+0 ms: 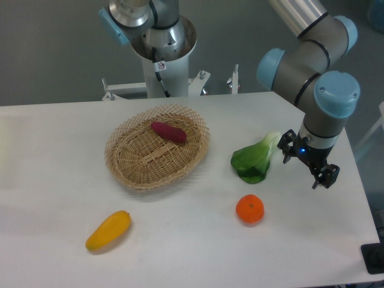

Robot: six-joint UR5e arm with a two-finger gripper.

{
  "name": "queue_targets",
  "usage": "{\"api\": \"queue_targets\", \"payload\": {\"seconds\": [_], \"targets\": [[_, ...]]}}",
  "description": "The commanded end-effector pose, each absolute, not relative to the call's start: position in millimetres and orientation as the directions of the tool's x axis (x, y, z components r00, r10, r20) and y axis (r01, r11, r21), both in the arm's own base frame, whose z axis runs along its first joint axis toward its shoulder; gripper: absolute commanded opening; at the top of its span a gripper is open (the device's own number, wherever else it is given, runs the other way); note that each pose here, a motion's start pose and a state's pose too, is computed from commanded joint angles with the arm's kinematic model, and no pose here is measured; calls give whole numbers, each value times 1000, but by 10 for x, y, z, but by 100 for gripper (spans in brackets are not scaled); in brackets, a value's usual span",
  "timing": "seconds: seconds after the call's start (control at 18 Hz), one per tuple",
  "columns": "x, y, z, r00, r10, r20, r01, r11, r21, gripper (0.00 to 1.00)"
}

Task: Pick up the sweet potato from the basket
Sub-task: 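Move the open gripper from beside the bok choy toward the wicker basket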

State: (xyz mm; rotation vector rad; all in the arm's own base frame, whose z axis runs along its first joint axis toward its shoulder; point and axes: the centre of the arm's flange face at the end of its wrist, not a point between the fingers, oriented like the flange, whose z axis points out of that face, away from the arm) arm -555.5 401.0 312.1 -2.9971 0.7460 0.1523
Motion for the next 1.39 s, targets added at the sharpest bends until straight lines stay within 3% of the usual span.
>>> {"api": "queue_targets", "payload": {"seconds": [0.83,1.39], "targets": [[-5450,4023,3062,885,-456,-90,-460,-887,-31,100],[-4527,3976,2824,845,-519,-131,-527,-849,-32,100]]}}
